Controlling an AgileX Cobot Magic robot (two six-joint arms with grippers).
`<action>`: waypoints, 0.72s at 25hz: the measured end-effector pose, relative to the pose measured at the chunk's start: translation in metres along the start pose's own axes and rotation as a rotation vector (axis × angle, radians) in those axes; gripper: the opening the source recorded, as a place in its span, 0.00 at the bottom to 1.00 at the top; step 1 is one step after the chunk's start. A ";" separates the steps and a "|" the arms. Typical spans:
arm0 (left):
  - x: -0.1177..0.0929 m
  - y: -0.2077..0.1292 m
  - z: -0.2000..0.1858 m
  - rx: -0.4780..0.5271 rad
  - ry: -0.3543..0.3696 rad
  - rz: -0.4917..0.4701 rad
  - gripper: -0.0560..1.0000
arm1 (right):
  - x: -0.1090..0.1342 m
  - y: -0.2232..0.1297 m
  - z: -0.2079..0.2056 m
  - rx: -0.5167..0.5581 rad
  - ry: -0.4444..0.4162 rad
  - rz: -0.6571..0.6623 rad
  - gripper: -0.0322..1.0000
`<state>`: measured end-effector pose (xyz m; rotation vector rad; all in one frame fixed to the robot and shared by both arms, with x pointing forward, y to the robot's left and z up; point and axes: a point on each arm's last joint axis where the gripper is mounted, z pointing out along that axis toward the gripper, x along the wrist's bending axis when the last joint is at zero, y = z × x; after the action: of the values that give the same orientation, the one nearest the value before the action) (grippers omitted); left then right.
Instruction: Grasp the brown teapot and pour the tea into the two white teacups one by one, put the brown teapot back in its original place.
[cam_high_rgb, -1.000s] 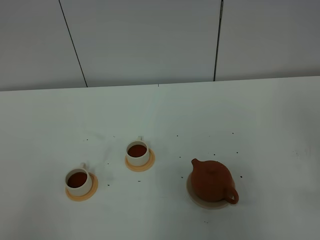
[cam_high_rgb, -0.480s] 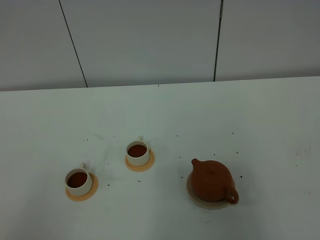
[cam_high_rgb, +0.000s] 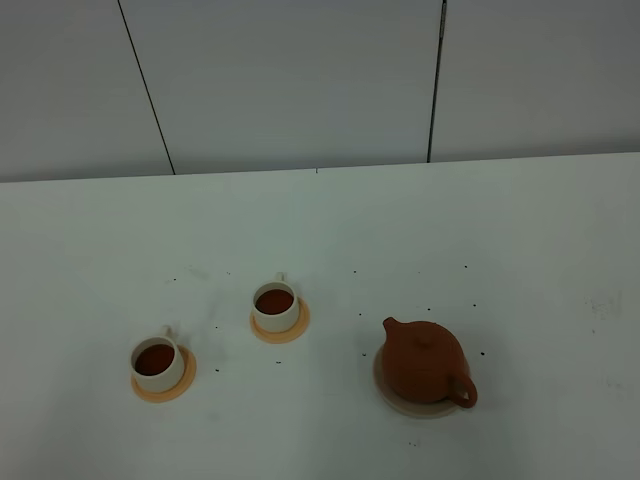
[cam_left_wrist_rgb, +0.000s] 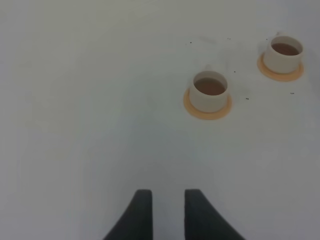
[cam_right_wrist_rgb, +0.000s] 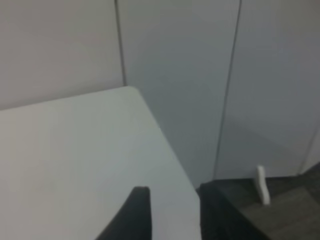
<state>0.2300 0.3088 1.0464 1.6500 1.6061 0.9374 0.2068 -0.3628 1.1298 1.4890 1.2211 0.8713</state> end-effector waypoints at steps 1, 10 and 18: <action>0.000 0.000 0.000 0.000 0.000 0.000 0.27 | -0.001 -0.001 -0.002 -0.009 0.014 0.006 0.26; 0.000 0.000 0.000 0.000 0.000 0.000 0.27 | 0.021 -0.022 -0.019 0.042 0.077 0.008 0.26; 0.000 0.000 0.000 0.000 0.000 0.000 0.27 | 0.075 -0.070 0.024 0.251 0.255 0.085 0.26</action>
<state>0.2300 0.3088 1.0464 1.6498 1.6063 0.9373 0.2282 -0.2955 1.0524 1.6761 1.5078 1.0175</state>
